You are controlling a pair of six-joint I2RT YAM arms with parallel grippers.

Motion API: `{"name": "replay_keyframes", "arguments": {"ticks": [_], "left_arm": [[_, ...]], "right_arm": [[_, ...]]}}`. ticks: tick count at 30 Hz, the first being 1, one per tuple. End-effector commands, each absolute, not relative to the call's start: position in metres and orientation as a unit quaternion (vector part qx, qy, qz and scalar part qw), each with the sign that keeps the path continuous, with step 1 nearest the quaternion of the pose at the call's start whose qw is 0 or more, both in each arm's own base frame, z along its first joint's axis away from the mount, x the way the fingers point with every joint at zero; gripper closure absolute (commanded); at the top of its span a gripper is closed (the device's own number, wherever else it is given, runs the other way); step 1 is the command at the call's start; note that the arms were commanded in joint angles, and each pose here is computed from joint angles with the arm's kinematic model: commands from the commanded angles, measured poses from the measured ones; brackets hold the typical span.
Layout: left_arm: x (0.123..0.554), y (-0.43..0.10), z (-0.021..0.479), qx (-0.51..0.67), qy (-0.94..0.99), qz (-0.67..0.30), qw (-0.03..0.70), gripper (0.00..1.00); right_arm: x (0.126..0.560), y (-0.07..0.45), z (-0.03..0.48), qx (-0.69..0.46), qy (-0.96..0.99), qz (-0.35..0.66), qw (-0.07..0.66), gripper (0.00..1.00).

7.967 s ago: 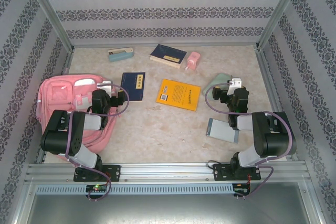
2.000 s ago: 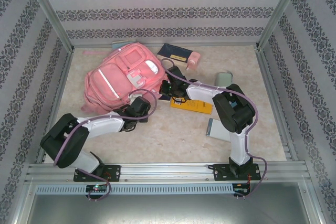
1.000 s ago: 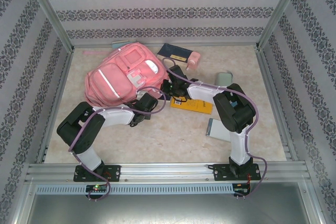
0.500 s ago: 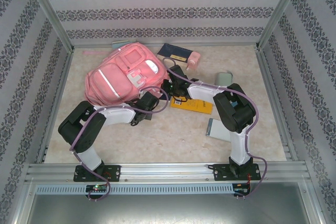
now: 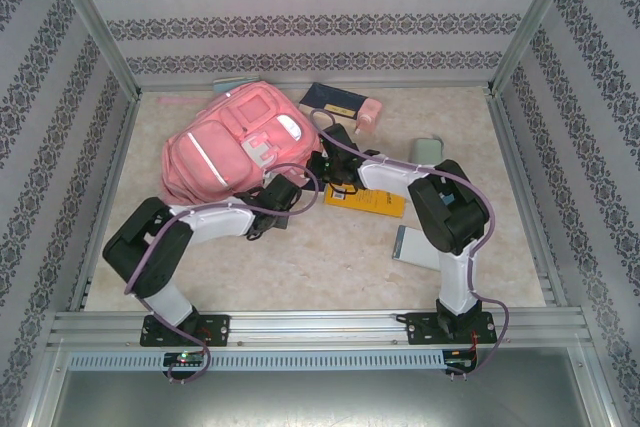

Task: Pack the student bag
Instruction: Unzip the student bag at the center of the table.

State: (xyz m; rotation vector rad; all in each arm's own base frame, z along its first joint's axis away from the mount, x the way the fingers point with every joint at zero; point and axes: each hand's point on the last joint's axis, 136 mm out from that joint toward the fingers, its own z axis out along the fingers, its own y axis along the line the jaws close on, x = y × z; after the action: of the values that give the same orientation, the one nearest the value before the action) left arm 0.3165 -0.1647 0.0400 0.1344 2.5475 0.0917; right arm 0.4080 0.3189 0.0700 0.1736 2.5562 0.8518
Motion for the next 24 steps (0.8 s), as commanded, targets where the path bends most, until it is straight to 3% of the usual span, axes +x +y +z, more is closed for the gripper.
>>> {"name": "replay_keyframes", "arguments": {"ticks": [1,7,18,24], "left_arm": [[0.301,-0.139,0.053,0.009,0.956,0.061,0.286,1.0],[0.28,-0.095,0.055,-0.049,0.959,0.094,0.264,1.0],[0.245,-0.007,0.055,-0.205,0.947,0.143,0.2,1.0],[0.252,-0.018,0.058,-0.195,0.955,0.094,0.201,1.0]], "right_arm": [[0.404,0.314,0.103,0.051,0.916,0.32,0.235,1.0],[0.411,0.291,0.129,0.061,0.91,0.31,0.268,1.0],[0.437,0.245,0.132,0.095,0.908,0.287,0.29,1.0],[0.458,0.23,0.129,0.086,0.914,0.267,0.292,1.0]]}}
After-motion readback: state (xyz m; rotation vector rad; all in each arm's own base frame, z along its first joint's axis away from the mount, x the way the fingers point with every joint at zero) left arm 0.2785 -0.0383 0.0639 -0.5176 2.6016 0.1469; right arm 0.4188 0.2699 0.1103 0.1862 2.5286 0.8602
